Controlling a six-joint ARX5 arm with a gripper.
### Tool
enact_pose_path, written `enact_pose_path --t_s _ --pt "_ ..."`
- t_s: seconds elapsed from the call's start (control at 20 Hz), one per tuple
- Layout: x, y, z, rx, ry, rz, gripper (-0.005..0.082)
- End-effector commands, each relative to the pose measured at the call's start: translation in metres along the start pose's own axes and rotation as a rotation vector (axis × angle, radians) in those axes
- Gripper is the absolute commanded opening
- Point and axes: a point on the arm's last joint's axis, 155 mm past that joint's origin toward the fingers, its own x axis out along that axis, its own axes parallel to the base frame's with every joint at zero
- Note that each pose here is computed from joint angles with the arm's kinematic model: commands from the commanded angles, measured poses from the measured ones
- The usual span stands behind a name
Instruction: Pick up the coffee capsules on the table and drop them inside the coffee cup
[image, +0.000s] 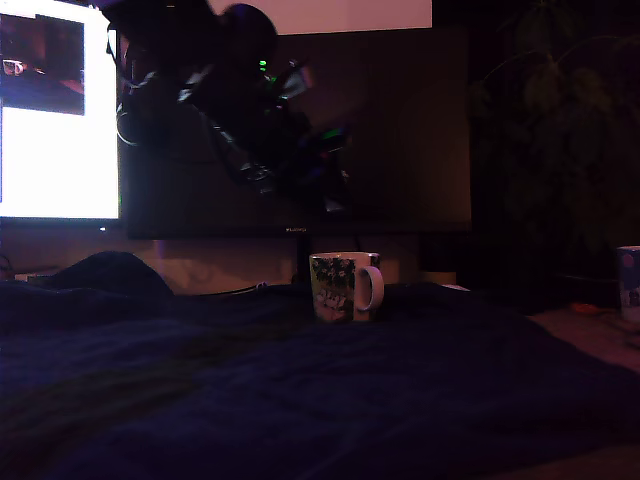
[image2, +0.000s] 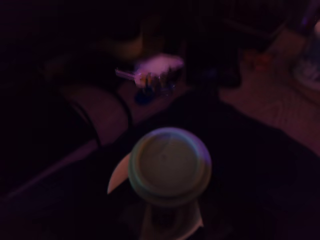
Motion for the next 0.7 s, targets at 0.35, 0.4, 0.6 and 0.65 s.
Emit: enact_pose_path --t_s 0.35,0.4,0.6,0.65 --pt "0.027 0.004 -0.041 -0.043 0.156 -0.017 0.0250" --pt "0.027 0.004 -0.044 -0.046 0.164 -0.017 0.0250" --pt "0.028 0.004 -0.047 -0.049 0.176 -0.018 0.0250" --pt "0.028 0.004 -0.047 -0.049 0.176 -0.018 0.0250"
